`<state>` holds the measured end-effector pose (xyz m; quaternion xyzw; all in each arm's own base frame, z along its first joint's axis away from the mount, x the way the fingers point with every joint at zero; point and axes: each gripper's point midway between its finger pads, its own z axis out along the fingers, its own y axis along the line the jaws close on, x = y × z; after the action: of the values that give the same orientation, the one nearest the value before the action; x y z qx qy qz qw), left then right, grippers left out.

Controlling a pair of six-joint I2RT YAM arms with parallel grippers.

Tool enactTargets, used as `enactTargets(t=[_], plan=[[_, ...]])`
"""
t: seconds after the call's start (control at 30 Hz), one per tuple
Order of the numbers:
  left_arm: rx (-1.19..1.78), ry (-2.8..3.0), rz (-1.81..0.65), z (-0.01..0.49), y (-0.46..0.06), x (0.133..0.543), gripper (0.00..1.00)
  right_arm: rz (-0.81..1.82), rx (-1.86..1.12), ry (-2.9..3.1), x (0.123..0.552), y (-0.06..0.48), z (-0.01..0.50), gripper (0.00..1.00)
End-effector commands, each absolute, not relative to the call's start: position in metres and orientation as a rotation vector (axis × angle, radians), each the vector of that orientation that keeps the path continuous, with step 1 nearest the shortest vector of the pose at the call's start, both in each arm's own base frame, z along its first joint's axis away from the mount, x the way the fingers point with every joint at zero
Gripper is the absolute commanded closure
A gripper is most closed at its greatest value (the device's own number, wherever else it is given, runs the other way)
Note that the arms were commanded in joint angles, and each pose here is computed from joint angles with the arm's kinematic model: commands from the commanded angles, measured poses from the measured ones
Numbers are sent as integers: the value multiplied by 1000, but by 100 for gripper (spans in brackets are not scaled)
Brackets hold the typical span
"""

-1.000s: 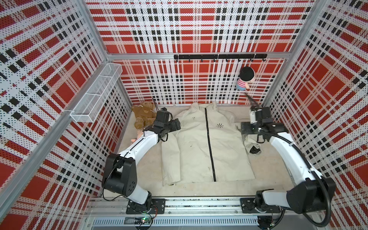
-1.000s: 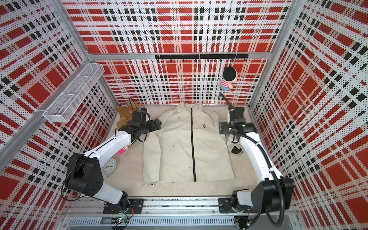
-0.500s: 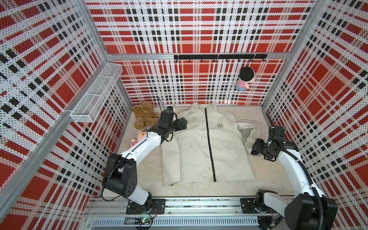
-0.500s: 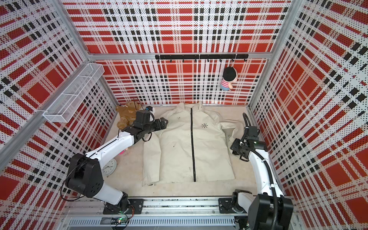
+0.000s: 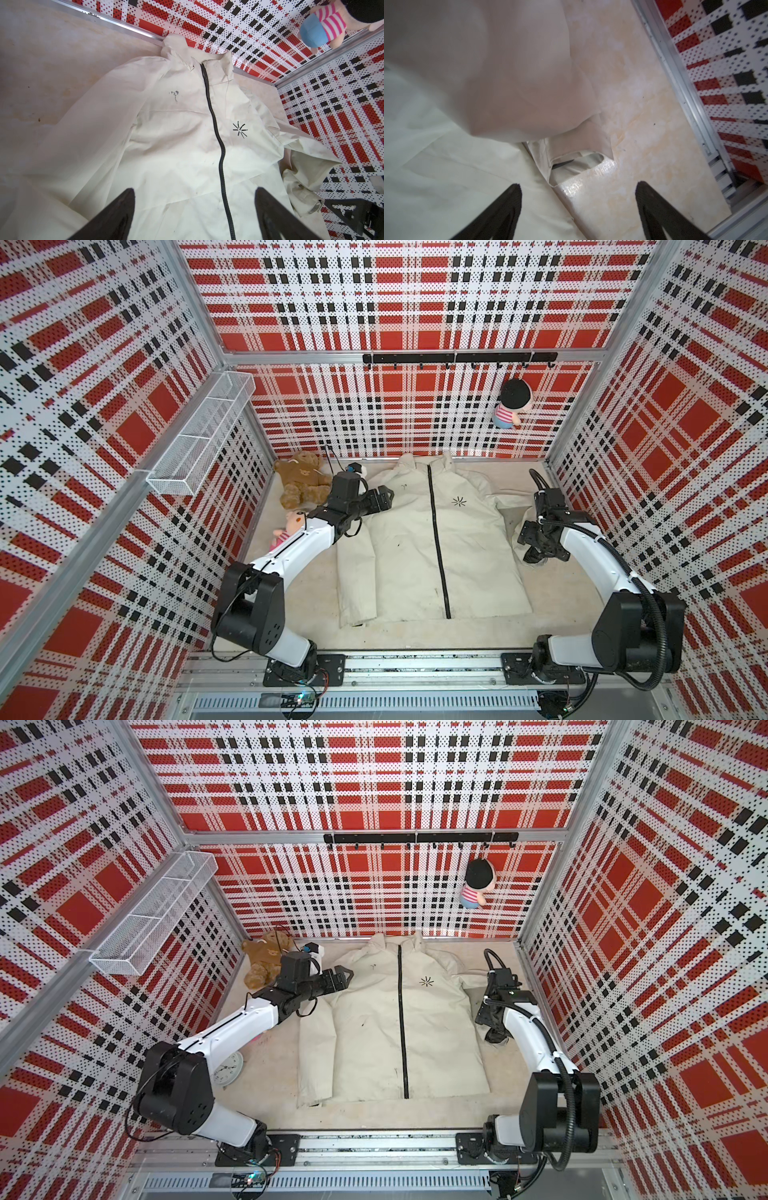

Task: Unzip the jacket
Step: Flatten out the jacket at the center of the board.

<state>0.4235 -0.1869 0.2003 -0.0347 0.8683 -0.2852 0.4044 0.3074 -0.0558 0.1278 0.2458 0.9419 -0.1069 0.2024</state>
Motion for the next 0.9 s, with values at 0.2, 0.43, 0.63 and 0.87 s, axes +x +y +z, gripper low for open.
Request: enactTargets(t=[0.2, 0.43, 0.63, 0.87], plan=[[-75, 2157, -736, 210, -187, 424, 9, -311, 330, 2821, 315, -45, 94, 7], [-72, 2167, -735, 205, -188, 426, 10, -382, 311, 2858, 318, -52, 75, 16], [-74, 2175, -729, 201, -188, 428, 10, -424, 310, 2890, 306, -54, 63, 37], [-75, 2181, -727, 199, -189, 430, 10, -513, 267, 2878, 302, -56, 78, 56]])
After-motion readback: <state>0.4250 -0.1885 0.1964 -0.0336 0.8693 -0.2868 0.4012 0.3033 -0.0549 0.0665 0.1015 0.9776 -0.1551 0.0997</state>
